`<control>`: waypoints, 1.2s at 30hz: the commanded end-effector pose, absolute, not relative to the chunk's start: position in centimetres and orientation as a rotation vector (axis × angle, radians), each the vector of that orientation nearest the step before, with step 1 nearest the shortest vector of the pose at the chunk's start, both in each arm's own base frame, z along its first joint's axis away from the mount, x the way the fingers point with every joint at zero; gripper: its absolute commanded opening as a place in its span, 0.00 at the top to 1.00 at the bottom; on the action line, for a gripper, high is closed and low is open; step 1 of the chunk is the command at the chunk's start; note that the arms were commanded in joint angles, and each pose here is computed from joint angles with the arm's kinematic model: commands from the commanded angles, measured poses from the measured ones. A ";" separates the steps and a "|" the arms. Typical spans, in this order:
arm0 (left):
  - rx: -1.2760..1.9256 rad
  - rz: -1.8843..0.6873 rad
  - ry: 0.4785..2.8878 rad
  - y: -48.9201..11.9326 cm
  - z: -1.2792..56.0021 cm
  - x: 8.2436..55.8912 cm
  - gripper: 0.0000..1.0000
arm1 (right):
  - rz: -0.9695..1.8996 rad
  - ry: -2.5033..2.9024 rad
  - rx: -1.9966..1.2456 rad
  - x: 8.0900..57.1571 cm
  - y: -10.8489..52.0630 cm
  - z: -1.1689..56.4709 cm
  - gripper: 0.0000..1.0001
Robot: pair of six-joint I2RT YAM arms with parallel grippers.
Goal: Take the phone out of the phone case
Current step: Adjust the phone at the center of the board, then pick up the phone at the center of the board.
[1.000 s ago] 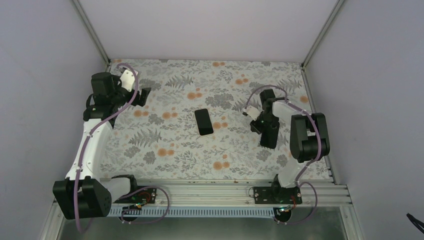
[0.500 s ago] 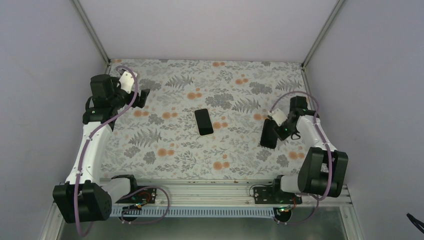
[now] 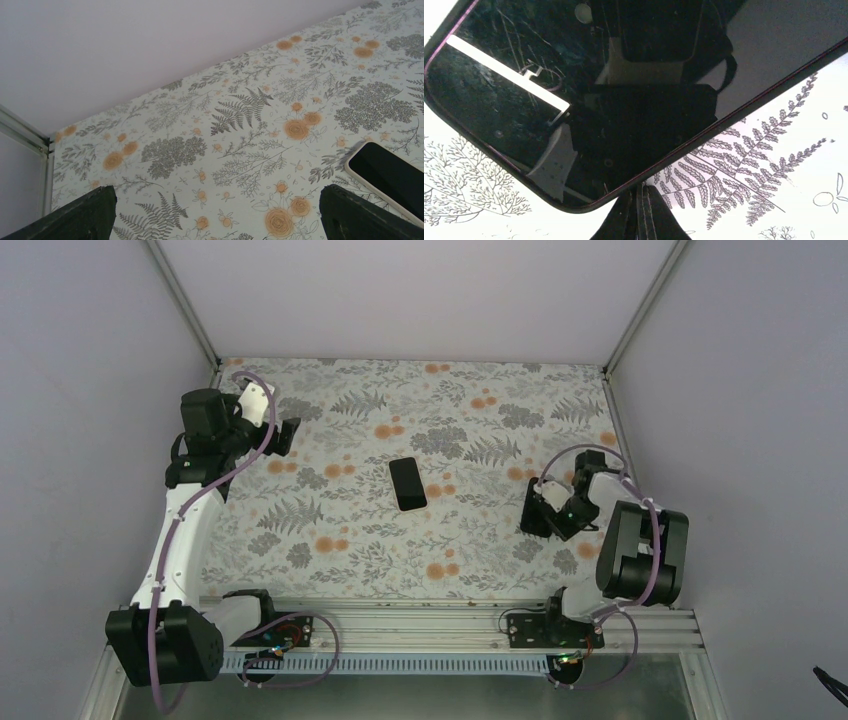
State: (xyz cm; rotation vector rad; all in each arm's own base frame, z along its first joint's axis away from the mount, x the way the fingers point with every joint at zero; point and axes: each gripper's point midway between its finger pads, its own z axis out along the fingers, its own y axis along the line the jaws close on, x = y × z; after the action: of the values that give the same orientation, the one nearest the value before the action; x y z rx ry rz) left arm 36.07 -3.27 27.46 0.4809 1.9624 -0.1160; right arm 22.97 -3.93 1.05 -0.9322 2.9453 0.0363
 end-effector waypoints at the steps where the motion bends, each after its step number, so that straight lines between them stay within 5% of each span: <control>1: 0.494 -0.110 1.932 -3.3 28.4 35.9 0.00 | 0.119 2.920 -0.968 23.3 -2.7 -0.4 0.96; 17: 0.492 -0.083 1.931 -3.0 28.4 36.0 0.00 | 0.624 2.620 -1.232 29.3 11.4 3.1 0.96; 20: 0.496 -0.079 1.936 -3.0 28.3 36.0 0.00 | 0.738 2.510 -1.322 28.7 12.4 6.6 0.78; 22: 0.501 -0.082 1.935 -3.0 28.3 35.9 0.00 | 0.701 2.430 -1.376 28.6 11.9 8.8 0.41; 23: 0.507 -0.087 1.930 -3.1 28.4 35.9 0.00 | 0.619 2.392 -1.392 29.1 11.2 9.7 0.33; 29: 0.541 -0.127 1.925 -3.8 28.1 36.1 0.00 | 0.079 2.142 -1.724 29.5 6.9 9.1 0.14; 36: 0.516 -0.042 1.930 -2.6 27.8 37.1 0.00 | 0.159 1.862 -1.954 31.3 5.5 10.4 0.14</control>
State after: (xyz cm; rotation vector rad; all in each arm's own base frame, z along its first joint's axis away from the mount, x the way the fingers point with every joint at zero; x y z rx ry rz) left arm 36.20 -3.54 27.11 0.5304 1.9568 -0.1130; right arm 29.92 6.22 9.75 -1.8036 2.0476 0.1688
